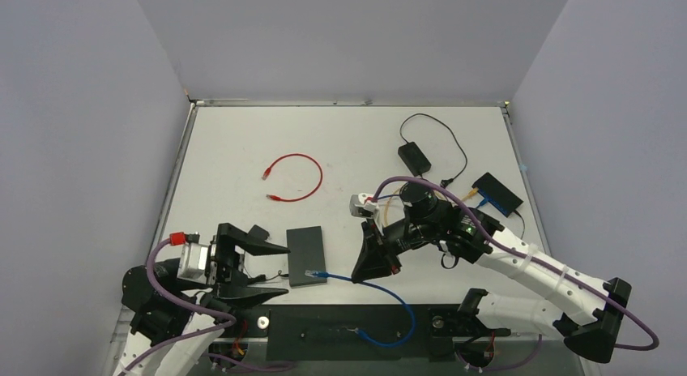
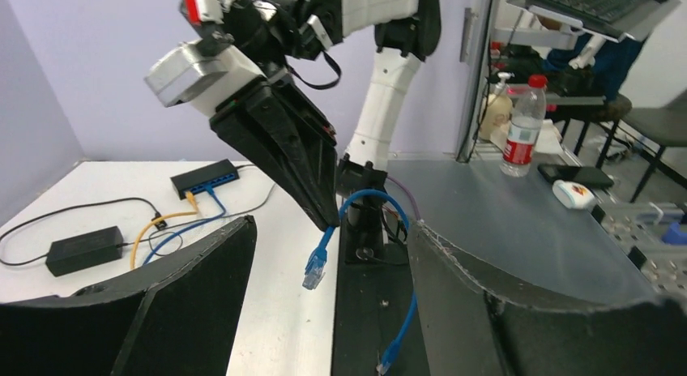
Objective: Insert the plug into the switch port
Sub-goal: Pick up the connector from the center of the board.
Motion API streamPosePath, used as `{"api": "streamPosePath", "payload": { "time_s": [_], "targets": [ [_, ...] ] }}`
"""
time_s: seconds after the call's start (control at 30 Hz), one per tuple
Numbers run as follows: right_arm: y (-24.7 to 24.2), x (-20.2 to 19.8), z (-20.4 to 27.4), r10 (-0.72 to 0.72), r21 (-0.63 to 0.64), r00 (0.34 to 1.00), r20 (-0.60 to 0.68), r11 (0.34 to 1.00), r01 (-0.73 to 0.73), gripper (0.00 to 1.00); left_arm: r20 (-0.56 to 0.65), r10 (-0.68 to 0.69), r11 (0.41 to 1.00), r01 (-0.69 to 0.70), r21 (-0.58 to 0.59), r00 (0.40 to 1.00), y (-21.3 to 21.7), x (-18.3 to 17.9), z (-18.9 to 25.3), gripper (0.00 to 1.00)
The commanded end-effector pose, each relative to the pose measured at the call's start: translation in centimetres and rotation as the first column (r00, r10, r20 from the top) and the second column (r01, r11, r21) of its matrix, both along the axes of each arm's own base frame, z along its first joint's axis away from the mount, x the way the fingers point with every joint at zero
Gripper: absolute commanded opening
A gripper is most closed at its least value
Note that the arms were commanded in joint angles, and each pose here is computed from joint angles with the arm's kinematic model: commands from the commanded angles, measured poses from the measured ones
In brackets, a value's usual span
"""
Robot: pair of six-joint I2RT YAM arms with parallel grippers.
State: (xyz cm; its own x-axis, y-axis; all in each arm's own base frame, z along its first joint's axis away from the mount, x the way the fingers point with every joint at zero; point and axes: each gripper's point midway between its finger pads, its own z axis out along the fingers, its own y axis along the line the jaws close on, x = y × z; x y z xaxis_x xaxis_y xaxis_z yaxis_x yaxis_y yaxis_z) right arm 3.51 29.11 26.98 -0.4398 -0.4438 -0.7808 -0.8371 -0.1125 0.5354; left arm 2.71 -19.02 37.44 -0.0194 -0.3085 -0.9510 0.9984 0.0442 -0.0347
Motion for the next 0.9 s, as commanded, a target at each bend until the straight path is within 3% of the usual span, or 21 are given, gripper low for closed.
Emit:
{"api": "streamPosePath", "payload": {
  "time_s": [0.0,0.17,0.3,0.57,0.87],
  "targets": [
    [1.0,-1.1,1.5,0.097,0.086,0.995,0.019,0.991,-0.098,0.0,0.096,-0.11,0.992,0.104,0.067,0.989,-0.2,-1.8,-1.5,0.66],
    [1.6,-1.3,2.0,0.128,0.095,0.991,0.023,0.987,-0.13,0.0,0.13,-0.104,0.989,0.089,0.115,0.986,-0.1,-1.7,-2.9,0.65],
    [2.0,-1.3,2.6,0.139,0.103,0.99,0.032,0.985,-0.141,0.0,0.09,-0.101,0.986,0.088,0.142,0.991,-0.3,-1.3,-4.2,0.65],
    [3.2,-1.2,3.9,0.137,0.129,0.99,0.041,0.981,-0.142,0.0,0.083,-0.075,0.985,0.061,0.161,0.994,-0.6,-0.6,-5.3,0.55],
    [4.0,-1.2,4.2,0.138,0.131,0.99,0.034,0.981,-0.142,0.0,0.091,-0.066,0.986,0.051,0.16,0.994,-0.6,-0.4,-5.4,0.55]
  ]
}}
